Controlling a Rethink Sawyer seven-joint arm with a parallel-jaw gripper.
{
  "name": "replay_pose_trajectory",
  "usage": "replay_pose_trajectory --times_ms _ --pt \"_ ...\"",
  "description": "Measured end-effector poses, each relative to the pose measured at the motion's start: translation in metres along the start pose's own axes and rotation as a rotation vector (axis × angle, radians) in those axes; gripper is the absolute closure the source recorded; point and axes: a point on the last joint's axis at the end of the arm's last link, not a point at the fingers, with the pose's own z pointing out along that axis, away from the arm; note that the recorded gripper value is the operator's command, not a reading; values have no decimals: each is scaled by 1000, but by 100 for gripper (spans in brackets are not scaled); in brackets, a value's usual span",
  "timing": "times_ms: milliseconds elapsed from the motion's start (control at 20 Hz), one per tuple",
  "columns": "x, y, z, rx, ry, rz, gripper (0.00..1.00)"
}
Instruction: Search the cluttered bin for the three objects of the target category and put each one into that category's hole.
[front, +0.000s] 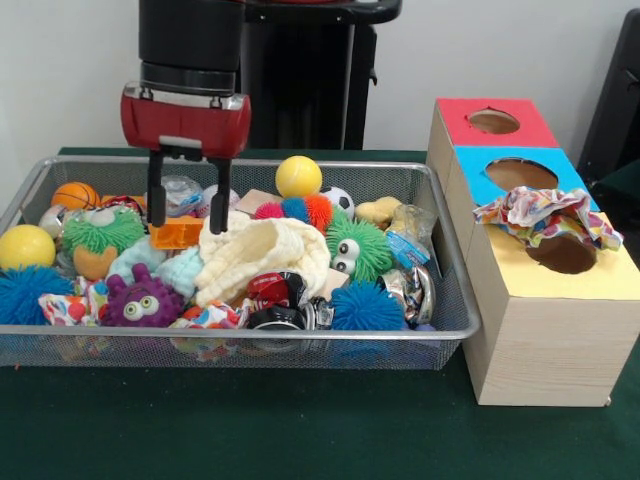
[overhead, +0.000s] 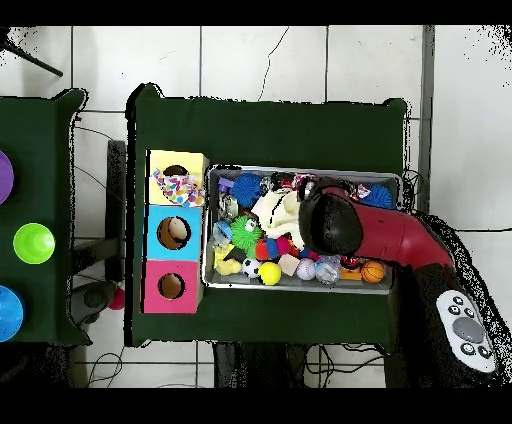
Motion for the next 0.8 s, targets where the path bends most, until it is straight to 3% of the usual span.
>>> replay_pose_trajectory --times_ms 800 --pt "6 11 32 -49 -91 -7 0"
